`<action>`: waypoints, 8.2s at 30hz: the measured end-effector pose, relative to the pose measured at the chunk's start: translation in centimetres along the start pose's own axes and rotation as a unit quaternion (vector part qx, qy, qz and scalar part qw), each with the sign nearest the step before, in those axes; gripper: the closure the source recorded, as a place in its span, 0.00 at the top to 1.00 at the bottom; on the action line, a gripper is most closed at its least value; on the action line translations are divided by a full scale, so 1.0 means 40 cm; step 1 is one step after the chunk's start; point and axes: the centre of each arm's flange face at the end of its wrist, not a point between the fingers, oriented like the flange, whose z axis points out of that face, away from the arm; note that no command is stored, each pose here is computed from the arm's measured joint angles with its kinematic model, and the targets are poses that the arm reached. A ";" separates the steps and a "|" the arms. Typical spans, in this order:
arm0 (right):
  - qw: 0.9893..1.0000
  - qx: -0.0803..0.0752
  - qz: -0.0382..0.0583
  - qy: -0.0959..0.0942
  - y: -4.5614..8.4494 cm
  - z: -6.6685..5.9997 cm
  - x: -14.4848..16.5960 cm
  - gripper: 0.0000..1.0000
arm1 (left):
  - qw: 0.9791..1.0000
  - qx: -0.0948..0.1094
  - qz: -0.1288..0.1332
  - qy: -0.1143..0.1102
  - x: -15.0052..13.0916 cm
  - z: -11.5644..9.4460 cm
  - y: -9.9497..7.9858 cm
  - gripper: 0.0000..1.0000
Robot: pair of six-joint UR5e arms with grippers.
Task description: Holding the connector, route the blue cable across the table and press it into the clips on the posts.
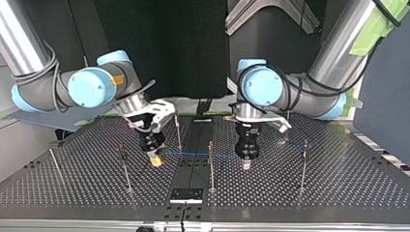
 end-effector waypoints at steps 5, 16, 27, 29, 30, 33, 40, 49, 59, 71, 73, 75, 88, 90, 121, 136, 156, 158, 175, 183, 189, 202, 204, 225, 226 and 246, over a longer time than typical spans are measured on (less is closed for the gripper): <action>1.000 -0.004 0.000 0.002 0.024 0.013 0.002 0.00 | 1.000 0.007 0.004 0.010 0.024 0.042 0.012 0.02; 1.000 -0.015 -0.001 0.007 0.074 0.020 0.013 0.00 | 1.000 0.008 -0.002 0.014 0.069 0.092 0.034 0.02; 1.000 -0.018 -0.001 0.008 0.096 0.022 0.017 0.00 | 1.000 0.007 -0.002 0.016 0.070 0.093 0.038 0.02; 1.000 -0.018 -0.002 0.008 0.096 0.022 0.017 0.00 | 1.000 0.010 -0.004 0.019 0.072 0.091 0.034 0.13; 1.000 -0.018 -0.002 0.008 0.096 0.022 0.017 0.00 | 1.000 0.012 -0.005 0.021 0.073 0.090 0.032 0.13; 1.000 -0.018 -0.002 0.008 0.096 0.021 0.018 0.00 | 0.999 0.020 -0.007 0.030 0.078 0.083 0.023 0.44; 1.000 -0.017 -0.002 0.006 0.094 0.020 0.018 0.00 | 0.999 0.010 0.012 0.052 0.080 0.058 0.014 1.00; 1.000 -0.019 -0.003 0.006 0.082 0.002 0.044 0.00 | 0.996 0.006 0.025 0.082 0.052 -0.028 -0.011 1.00; 0.999 -0.032 -0.007 0.017 0.063 -0.045 0.116 0.00 | 0.991 0.017 0.034 0.130 0.048 -0.161 -0.042 1.00; 0.999 -0.037 -0.010 0.006 0.057 -0.057 0.111 0.00 | 0.990 0.036 0.028 0.131 -0.025 -0.263 -0.081 1.00; 0.999 -0.038 -0.012 0.002 0.057 -0.061 0.109 0.00 | 0.991 0.042 0.029 0.126 -0.042 -0.277 -0.095 1.00; 0.999 -0.040 -0.013 0.000 0.058 -0.066 0.109 0.00 | 0.992 0.049 0.026 0.117 -0.064 -0.293 -0.113 1.00; 0.999 -0.047 -0.015 0.001 0.064 -0.084 0.116 0.00 | 0.994 0.060 0.017 0.092 -0.095 -0.316 -0.231 1.00; 0.999 -0.047 -0.015 0.001 0.064 -0.084 0.116 0.00 | 0.993 0.063 0.018 0.094 -0.093 -0.318 -0.254 1.00; 0.999 -0.047 -0.015 0.002 0.062 -0.084 0.116 0.00 | 0.993 0.075 0.010 0.085 -0.037 -0.158 -0.406 1.00; 0.999 -0.047 -0.015 0.002 0.064 -0.084 0.116 0.00 | 0.994 0.072 0.007 0.087 0.005 -0.079 -0.383 1.00; 0.999 -0.047 -0.015 0.003 0.064 -0.083 0.117 0.00 | 0.996 0.048 0.002 0.078 -0.008 -0.064 -0.397 0.00; 0.999 -0.047 -0.015 0.003 0.064 -0.083 0.116 0.00 | 0.996 0.049 0.000 0.079 -0.007 -0.066 -0.399 0.00; 0.999 -0.046 -0.015 -0.003 0.060 -0.086 0.104 0.00 | 0.996 0.014 0.012 0.090 -0.009 -0.144 -0.387 0.00; 0.999 -0.043 -0.013 -0.024 0.046 -0.098 0.051 0.00 | 0.997 0.037 -0.003 0.064 -0.056 -0.206 -0.397 0.00; 0.998 -0.041 -0.011 -0.039 0.039 -0.109 0.014 0.00 | 0.997 0.054 -0.010 0.054 -0.058 -0.245 -0.405 0.00; 0.997 -0.053 -0.008 -0.061 0.058 -0.157 -0.033 0.00 | 0.995 0.069 -0.003 0.075 0.093 -0.269 -0.377 0.00; 0.996 -0.056 -0.007 -0.066 0.063 -0.163 -0.045 0.00 | 0.994 0.071 0.002 0.083 0.134 -0.275 -0.373 0.00; 0.989 -0.108 -0.004 -0.103 0.171 -0.229 -0.216 0.00 | 0.982 0.095 0.029 0.162 0.504 -0.362 -0.274 0.00; 0.989 -0.111 -0.004 -0.102 0.179 -0.230 -0.222 0.00 | 0.981 0.094 0.030 0.166 0.519 -0.367 -0.267 0.00; 0.982 -0.121 0.000 -0.144 0.250 -0.215 -0.393 0.00 | 0.972 0.109 0.014 0.205 0.659 -0.411 -0.183 0.00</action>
